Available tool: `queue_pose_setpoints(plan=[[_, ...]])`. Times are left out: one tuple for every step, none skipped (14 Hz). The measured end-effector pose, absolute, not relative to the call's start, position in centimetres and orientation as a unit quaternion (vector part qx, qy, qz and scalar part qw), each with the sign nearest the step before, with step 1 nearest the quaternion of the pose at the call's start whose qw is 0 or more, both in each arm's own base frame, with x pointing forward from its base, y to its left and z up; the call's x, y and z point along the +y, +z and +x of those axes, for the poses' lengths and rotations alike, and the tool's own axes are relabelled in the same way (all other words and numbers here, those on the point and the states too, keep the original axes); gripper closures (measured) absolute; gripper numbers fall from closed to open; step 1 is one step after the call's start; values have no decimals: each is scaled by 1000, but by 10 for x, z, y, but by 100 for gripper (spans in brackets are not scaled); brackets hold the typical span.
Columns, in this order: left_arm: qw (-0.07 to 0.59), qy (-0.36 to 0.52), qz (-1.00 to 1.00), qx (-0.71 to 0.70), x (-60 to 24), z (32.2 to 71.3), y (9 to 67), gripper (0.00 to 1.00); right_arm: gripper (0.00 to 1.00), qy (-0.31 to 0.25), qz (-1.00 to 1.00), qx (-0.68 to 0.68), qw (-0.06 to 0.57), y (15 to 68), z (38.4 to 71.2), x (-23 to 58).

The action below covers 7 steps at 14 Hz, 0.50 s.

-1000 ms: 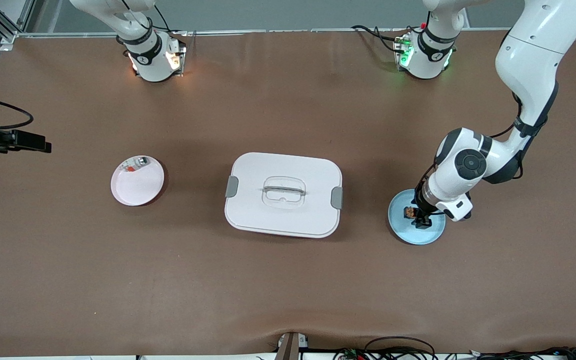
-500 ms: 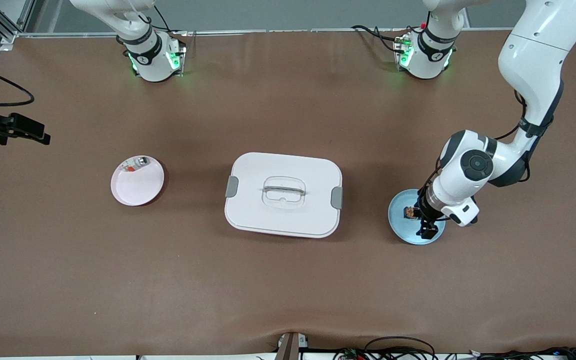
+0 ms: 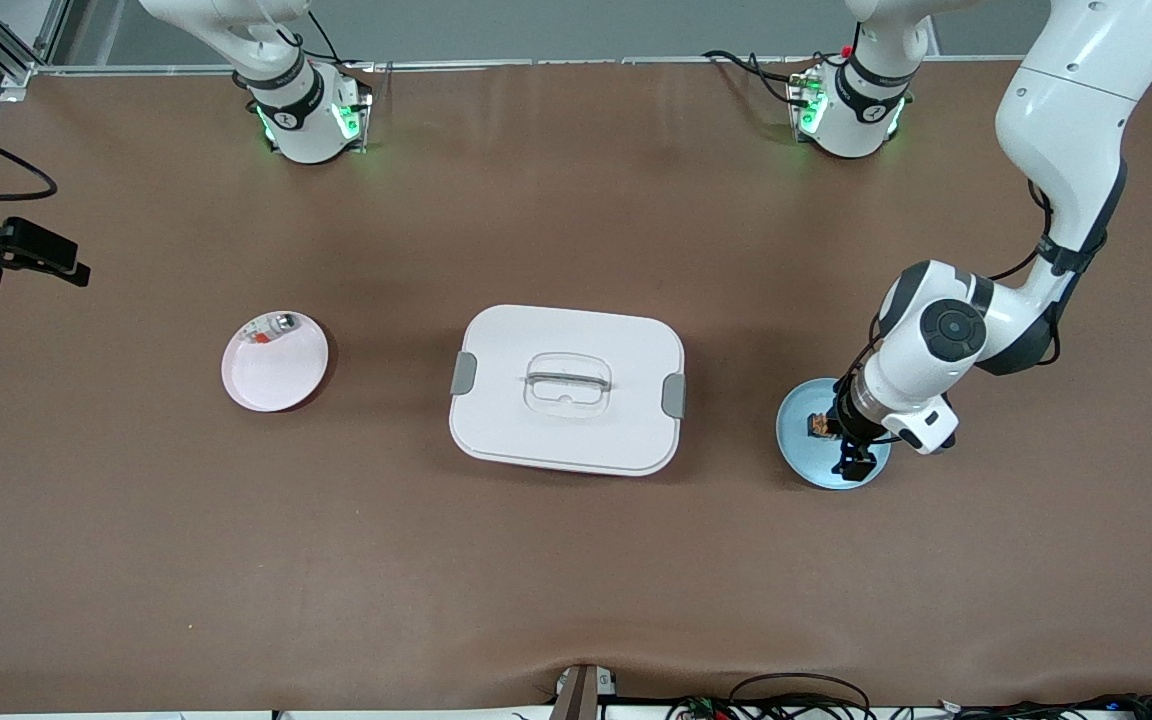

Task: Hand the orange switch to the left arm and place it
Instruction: 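Lower the switch onto the blue plate and open the left gripper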

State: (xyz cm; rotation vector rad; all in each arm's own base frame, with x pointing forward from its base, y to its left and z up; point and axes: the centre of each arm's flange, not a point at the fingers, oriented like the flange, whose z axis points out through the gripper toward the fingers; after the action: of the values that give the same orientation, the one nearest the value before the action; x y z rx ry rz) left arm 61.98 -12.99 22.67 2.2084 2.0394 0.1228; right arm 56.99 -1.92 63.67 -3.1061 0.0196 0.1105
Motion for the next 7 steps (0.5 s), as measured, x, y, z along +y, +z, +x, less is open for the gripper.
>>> queue_pose_setpoints(plan=[[69, 35, 735, 674, -129, 620, 227, 0, 0, 33, -999, 6, 17, 638, 570, -19], [74, 25, 743, 665, -127, 621, 229, 0, 0, 31, -999, 7, 17, 639, 569, -19], [80, 14, 756, 650, -122, 621, 231, 0, 0, 30, -999, 7, 17, 640, 569, -20], [85, 7, 773, 629, -117, 619, 233, 0, 0, 30, -999, 8, 17, 641, 569, -21], [87, 3, 792, 605, -112, 616, 235, 0, 0, 29, -999, 9, 17, 642, 568, -22], [89, 0, 809, 581, -109, 611, 238, 0, 0, 28, -999, 10, 17, 643, 567, -23], [90, -2, 826, 556, -106, 606, 239, 0, 0, 26, -999, 10, 18, 645, 566, -24]])
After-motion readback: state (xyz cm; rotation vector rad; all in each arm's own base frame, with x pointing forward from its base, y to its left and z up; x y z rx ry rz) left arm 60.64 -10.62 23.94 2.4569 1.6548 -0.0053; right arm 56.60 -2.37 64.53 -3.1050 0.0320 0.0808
